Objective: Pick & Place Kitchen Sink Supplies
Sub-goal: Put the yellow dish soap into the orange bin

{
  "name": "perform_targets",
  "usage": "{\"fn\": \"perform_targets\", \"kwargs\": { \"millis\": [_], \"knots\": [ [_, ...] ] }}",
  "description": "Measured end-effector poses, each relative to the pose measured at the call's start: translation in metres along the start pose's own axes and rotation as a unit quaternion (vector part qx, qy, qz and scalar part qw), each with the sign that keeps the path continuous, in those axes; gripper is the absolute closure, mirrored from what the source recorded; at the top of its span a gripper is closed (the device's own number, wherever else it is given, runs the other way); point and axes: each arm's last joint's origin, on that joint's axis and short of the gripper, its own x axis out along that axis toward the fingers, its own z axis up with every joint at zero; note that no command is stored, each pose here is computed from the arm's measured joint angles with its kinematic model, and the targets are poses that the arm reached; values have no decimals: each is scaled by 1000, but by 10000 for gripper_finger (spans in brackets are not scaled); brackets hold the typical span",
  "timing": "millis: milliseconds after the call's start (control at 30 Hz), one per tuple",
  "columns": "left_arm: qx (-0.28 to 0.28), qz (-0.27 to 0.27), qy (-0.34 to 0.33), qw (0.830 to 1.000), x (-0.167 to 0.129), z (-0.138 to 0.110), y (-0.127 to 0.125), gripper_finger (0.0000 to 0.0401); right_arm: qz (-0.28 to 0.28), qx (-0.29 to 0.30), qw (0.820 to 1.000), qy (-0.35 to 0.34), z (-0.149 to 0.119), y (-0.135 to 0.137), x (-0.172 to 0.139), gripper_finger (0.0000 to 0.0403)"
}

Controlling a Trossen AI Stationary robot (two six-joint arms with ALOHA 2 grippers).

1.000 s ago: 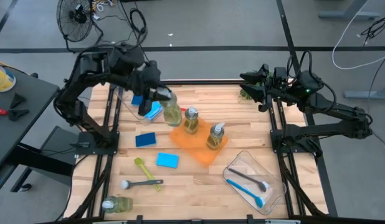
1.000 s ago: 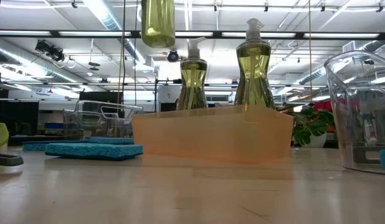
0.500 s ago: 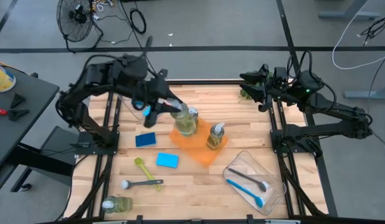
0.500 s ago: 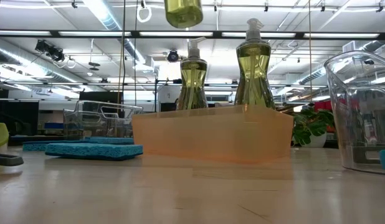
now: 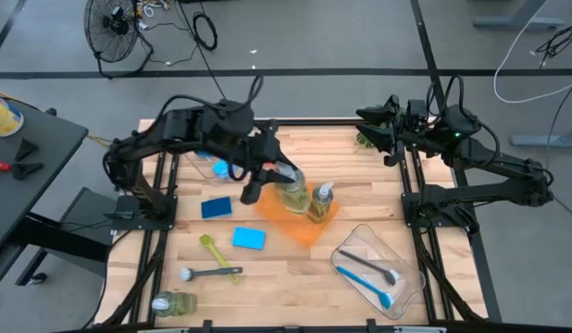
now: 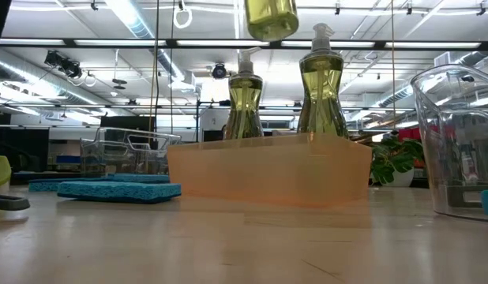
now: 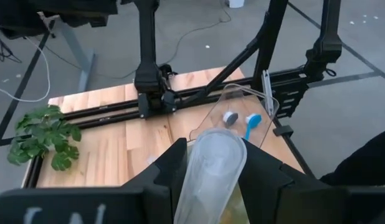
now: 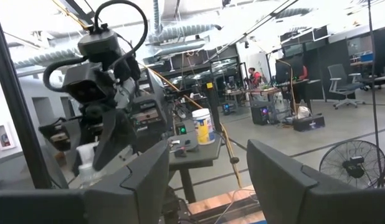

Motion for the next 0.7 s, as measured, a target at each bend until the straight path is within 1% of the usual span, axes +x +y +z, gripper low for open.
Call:
{"fn": "perform_targets", "kwargs": {
  "millis": [100, 233, 400, 567, 700],
  "knots": [
    [18, -6, 11, 1000, 9, -2, -2, 283, 0, 0, 1000, 0, 0, 0, 0, 188],
    [19, -16, 24, 999, 22, -6, -3, 283, 0, 0, 1000, 0, 0, 0, 0, 188],
    [34, -29, 38, 998, 35, -10, -3, 283, 9, 0, 1000, 3, 0, 0, 0, 188],
    [47, -35, 67, 996, 49, -17, -2, 283, 13, 0, 1000, 4, 0, 1, 0, 188],
    [48, -51, 77, 995, 59, -21, -1, 283, 13, 0, 1000, 3, 0, 1, 0, 188]
  ]
}}
